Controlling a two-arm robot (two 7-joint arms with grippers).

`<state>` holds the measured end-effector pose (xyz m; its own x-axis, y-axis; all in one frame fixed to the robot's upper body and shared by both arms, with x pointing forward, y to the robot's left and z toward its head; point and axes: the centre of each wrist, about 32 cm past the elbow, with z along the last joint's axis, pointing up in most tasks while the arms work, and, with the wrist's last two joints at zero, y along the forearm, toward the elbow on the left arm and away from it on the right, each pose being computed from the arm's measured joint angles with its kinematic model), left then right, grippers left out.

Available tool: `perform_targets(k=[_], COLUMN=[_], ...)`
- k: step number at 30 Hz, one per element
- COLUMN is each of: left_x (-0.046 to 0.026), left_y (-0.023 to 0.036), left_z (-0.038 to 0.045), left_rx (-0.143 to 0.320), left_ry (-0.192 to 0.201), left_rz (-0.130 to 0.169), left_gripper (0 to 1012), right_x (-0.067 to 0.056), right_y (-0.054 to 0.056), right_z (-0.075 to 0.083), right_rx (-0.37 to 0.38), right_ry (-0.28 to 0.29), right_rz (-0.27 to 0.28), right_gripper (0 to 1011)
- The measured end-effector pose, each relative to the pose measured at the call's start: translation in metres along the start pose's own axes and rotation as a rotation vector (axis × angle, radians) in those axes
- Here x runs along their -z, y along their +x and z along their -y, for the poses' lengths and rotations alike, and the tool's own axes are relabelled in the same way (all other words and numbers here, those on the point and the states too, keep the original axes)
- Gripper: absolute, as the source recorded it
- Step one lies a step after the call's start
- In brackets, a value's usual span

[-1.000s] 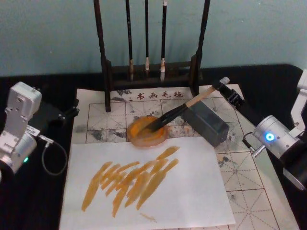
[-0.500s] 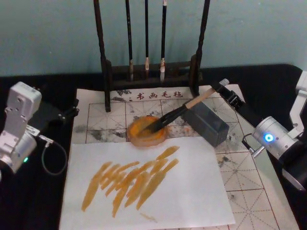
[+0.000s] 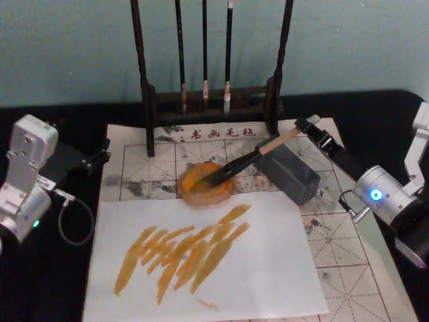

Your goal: Pick up the brush from the inkstone, write on the paper, then place the brush back to its original position.

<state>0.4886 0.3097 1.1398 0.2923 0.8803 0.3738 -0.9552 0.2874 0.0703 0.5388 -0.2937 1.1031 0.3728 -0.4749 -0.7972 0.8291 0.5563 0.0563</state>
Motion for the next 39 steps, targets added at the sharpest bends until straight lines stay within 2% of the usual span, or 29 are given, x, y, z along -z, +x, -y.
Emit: perform_targets(k=[39], left_x=[0.0000], left_y=[0.0000], left_z=[0.0000], left_rx=[0.000], left_ry=[0.000], left_rz=[0.000], left_gripper=[1001], right_x=[0.0014], right_y=[0.0011], right_z=[0.0009], right_rx=[0.013], right_ry=[-0.011], right_rz=[-0.006], right_gripper=[187])
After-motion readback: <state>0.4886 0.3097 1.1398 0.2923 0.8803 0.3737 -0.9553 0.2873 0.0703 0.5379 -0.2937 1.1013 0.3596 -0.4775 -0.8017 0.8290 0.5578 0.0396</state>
